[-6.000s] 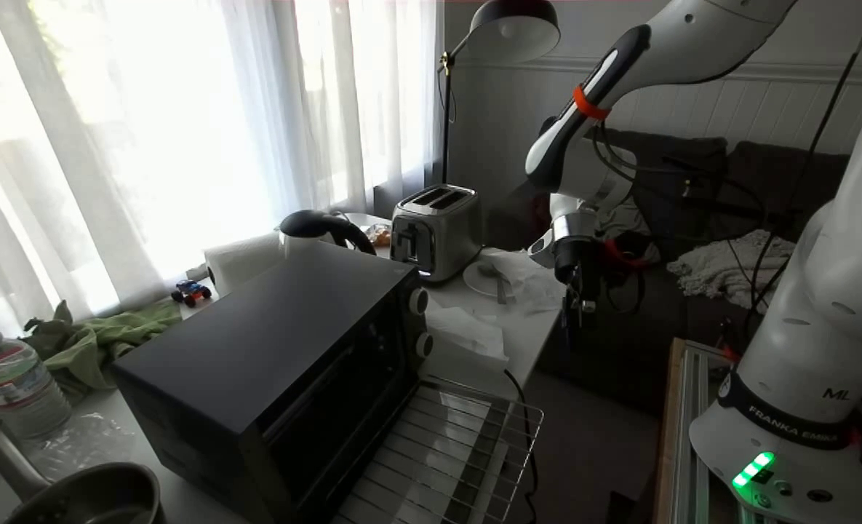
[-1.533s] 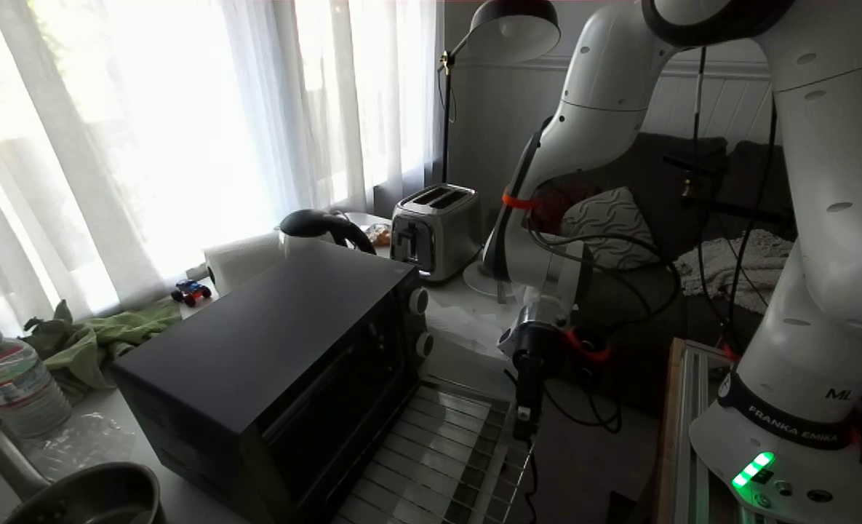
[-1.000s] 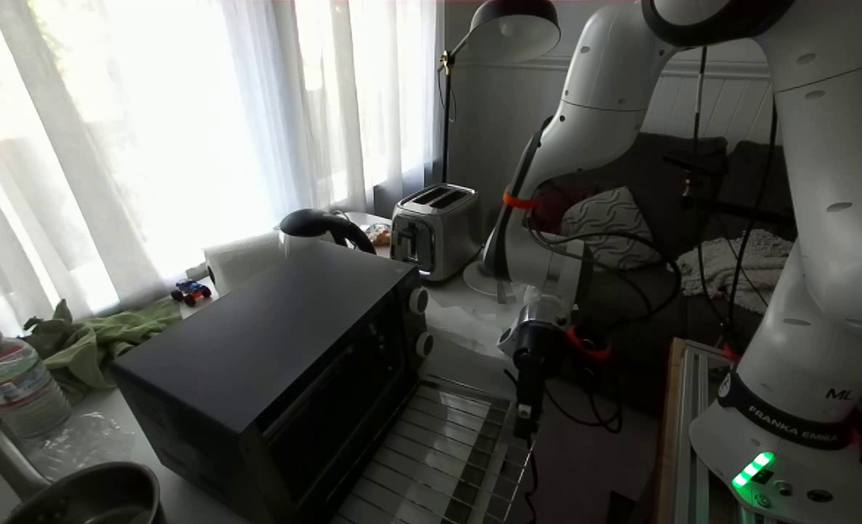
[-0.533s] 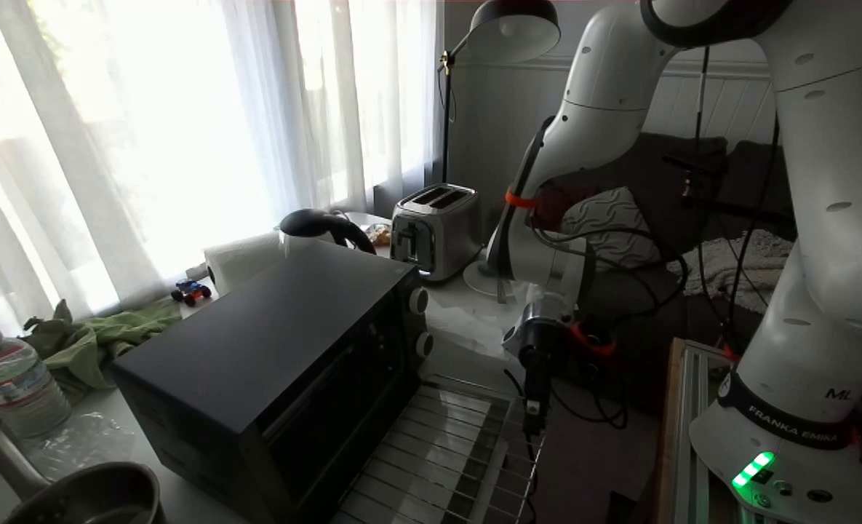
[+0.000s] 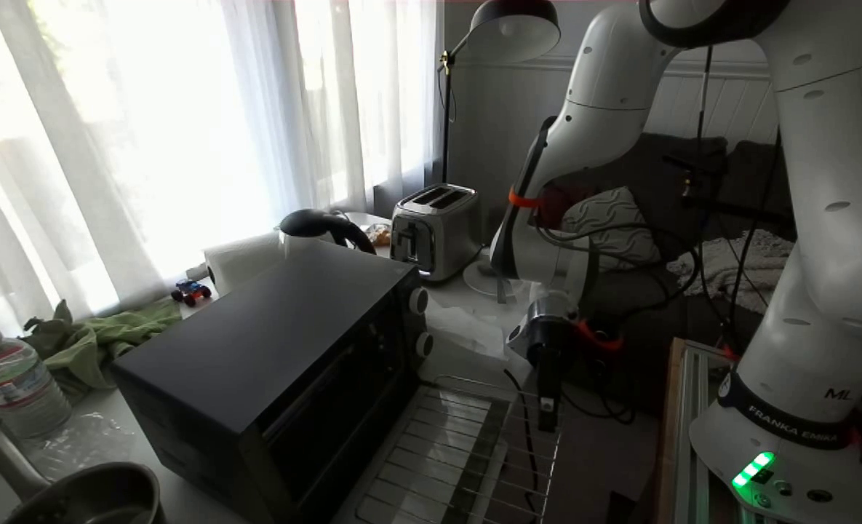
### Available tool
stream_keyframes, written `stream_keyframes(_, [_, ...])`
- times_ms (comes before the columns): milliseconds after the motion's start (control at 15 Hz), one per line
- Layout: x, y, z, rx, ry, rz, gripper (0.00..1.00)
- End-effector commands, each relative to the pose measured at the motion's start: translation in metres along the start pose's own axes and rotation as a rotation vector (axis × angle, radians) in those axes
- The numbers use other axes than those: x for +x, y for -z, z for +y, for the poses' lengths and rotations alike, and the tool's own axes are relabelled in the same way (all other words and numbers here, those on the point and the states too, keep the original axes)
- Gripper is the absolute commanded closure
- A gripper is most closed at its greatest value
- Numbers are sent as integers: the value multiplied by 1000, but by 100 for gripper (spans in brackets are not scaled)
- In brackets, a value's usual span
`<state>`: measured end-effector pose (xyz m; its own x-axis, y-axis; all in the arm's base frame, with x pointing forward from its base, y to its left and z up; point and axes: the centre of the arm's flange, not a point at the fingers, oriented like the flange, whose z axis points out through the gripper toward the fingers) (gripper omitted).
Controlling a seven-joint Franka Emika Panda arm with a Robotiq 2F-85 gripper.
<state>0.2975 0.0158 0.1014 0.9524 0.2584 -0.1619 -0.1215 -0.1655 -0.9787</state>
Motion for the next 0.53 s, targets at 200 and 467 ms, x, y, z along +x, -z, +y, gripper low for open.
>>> stream_keyframes(200, [-7,2,-11,47,74,-54,98])
stream_keyframes(467, [-8,-1,-21,86,99,-60,98])
